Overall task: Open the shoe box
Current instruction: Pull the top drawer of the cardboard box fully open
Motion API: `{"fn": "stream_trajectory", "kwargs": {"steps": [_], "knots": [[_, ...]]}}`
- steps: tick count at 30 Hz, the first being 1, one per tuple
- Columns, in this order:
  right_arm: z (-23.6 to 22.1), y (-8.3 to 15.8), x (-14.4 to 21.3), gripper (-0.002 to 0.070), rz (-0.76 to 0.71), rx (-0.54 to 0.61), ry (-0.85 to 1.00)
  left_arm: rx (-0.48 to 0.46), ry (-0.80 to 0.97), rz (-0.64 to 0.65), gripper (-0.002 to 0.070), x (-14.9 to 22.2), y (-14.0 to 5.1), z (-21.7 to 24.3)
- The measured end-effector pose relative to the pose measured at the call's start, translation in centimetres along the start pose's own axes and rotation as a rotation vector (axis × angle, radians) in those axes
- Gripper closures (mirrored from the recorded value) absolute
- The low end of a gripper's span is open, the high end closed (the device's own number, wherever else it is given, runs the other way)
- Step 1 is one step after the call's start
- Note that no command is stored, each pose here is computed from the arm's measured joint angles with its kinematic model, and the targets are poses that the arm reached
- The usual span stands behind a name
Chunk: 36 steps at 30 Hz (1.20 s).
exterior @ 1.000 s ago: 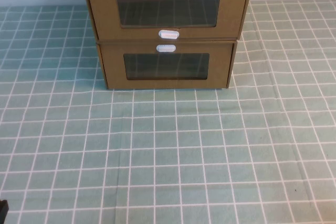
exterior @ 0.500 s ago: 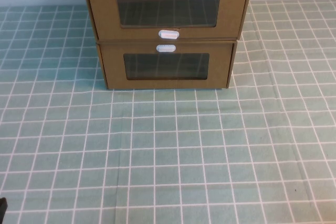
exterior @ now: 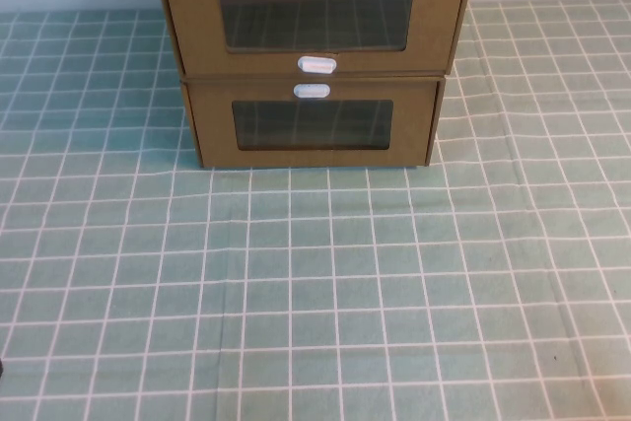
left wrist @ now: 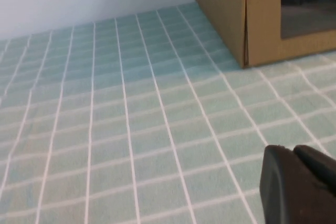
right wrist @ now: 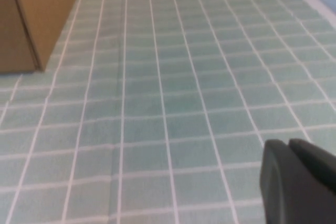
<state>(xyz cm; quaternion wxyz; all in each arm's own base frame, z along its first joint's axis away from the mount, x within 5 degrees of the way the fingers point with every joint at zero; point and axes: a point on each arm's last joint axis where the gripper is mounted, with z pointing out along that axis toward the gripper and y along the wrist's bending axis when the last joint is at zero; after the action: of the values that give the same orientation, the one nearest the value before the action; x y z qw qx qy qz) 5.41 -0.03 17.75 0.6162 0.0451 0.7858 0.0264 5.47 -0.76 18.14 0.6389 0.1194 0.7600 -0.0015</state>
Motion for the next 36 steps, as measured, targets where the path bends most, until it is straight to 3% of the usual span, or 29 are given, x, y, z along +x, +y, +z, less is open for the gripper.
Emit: {"fn": "stream_trajectory", "kwargs": {"steps": [5, 14, 19, 26, 30, 36], "knots": [[-0.3, 0.1, -2.2, 0.0690, 0.000, -0.014, -0.243, -0.005, -0.160, -0.002, 0.0680, -1.5, 0.0, -0.1], [-3.8, 0.4, -7.4, 0.0689, 0.000, -0.056, -0.946, -0.008, -0.755, -0.050, 0.0680, -6.2, 0.2, -2.5], [-5.7, 0.5, -8.4, 0.0690, -0.002, -0.071, -1.178, -0.007, -0.870, -0.055, 0.0680, -6.9, 0.3, -3.2], [-7.6, 1.0, -10.0, 0.0690, 0.016, -0.138, -1.324, 0.029, -1.091, -0.151, 0.0680, -8.2, 0.5, -5.0], [-11.0, 1.5, -14.5, 0.0690, 0.109, -0.233, -1.385, 0.040, -1.159, -0.120, 0.0680, -11.6, 0.8, -7.0], [-16.7, 2.4, -22.9, 0.0690, 0.227, -0.298, -1.264, 0.007, -1.076, -0.102, 0.0680, -18.5, 2.1, -10.1]]}}
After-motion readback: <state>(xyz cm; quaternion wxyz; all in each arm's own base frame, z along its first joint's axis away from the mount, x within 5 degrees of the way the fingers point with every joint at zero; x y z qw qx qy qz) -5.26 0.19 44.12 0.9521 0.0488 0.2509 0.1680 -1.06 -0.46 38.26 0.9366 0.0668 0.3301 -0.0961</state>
